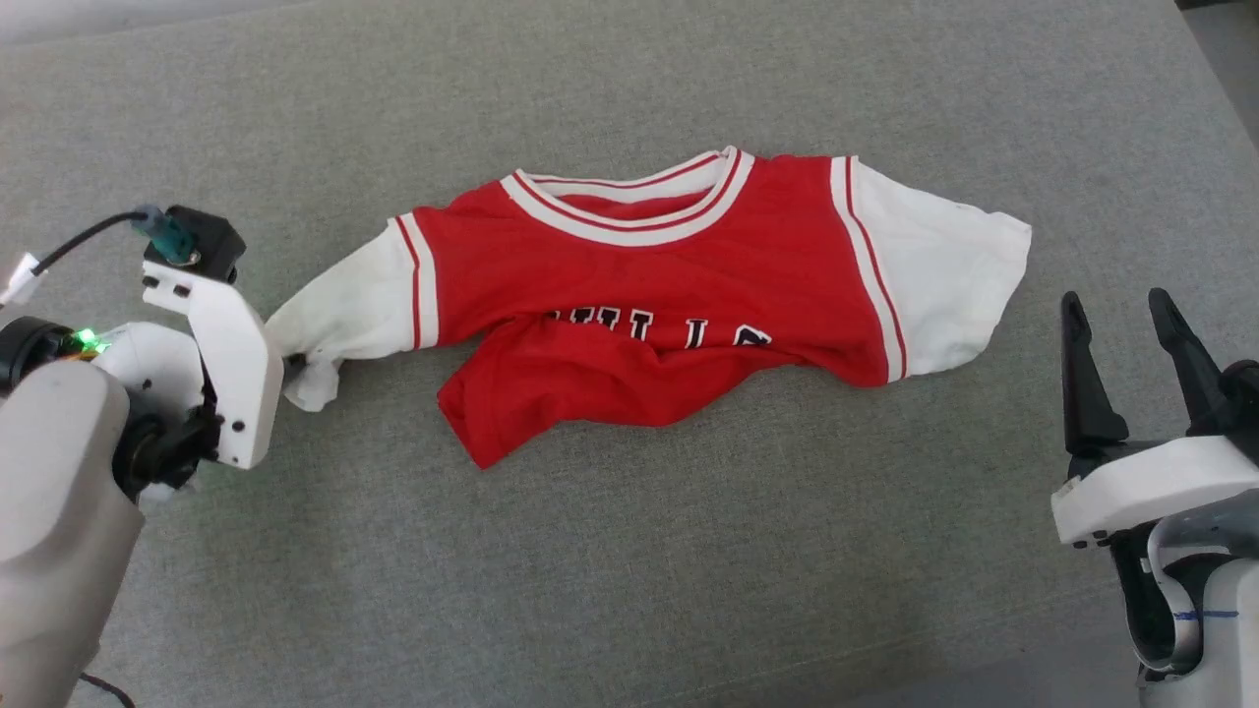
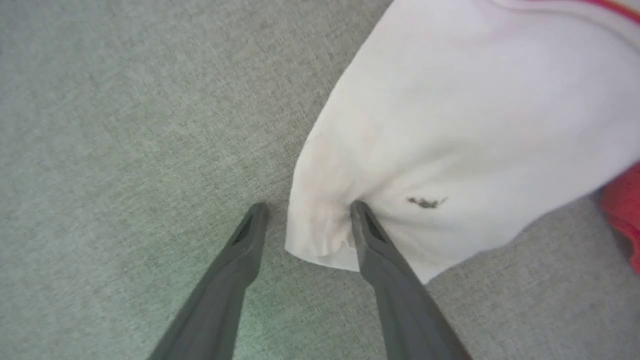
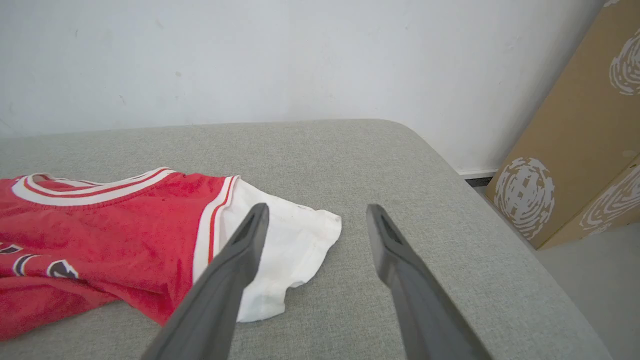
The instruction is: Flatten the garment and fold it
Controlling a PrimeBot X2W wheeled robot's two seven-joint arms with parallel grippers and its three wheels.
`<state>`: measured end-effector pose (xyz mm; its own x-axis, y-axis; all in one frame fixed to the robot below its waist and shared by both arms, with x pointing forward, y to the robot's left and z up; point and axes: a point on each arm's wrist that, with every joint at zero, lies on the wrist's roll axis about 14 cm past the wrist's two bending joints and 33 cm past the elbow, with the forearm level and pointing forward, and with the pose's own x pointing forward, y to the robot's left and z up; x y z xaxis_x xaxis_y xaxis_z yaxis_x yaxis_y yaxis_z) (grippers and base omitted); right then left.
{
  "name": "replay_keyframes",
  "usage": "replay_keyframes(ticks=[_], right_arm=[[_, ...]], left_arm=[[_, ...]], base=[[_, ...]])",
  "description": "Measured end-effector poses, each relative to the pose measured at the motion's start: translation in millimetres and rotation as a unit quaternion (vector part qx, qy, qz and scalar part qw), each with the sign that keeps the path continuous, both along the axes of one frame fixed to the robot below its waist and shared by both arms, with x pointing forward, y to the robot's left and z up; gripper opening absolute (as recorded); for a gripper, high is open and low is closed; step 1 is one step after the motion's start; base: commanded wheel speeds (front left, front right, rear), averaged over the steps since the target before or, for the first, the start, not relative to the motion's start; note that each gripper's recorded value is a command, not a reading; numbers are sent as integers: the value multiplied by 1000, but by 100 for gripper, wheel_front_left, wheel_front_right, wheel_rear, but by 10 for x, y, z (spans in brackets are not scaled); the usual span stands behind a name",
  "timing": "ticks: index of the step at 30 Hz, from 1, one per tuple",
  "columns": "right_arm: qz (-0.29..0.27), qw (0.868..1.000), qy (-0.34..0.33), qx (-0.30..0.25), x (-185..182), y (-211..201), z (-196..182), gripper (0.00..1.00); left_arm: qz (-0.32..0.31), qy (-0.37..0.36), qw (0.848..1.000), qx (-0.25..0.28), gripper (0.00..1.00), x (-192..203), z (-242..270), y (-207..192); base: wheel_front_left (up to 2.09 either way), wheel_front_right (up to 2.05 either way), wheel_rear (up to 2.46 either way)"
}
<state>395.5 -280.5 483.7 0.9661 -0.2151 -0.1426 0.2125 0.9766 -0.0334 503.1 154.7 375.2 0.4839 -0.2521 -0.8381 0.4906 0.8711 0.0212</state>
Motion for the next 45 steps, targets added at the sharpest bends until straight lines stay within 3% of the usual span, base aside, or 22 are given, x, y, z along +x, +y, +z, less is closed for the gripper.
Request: replay_keyframes(ticks=[6, 10, 18, 20, 24, 30, 39, 42, 45], right_arm=[[1, 1000, 12, -2, 18, 7, -81, 100], [6, 1000, 27, -8, 28, 35, -115, 100], [46, 991, 120, -37, 95, 1, -257, 100], [49, 988, 148, -22, 144, -29, -307, 100], [71, 971, 226, -36, 258, -87, -449, 100], [86, 954, 283, -55, 612, -179, -531, 100], [95, 919, 375, -82, 864, -252, -1018, 100], [104, 919, 371, -83, 994, -216, -1086, 100], [121, 910, 382, -102, 1056, -175, -1181, 100]], left_arm=[[1, -7, 1000, -14, 0, 24, 30, -14], [3, -75, 997, -32, 0, 107, 183, -16], [17, -243, 967, -71, 0, 259, 858, -2], [19, -280, 957, -79, 0, 247, 1042, 14], [22, -321, 941, -100, 0, 98, 1243, -11], [22, -351, 929, -117, 0, -103, 1365, -49], [20, -342, 931, -126, 0, -282, 1261, -108], [22, -333, 935, -123, 0, -311, 1180, -91], [27, -323, 938, -121, 0, -333, 1103, -73]], base=[[0, 0, 0], [0, 0, 0], [0, 0, 0], [0, 0, 0], [0, 0, 0], [0, 0, 0], [0, 0, 0], [0, 0, 0], [0, 0, 0]])
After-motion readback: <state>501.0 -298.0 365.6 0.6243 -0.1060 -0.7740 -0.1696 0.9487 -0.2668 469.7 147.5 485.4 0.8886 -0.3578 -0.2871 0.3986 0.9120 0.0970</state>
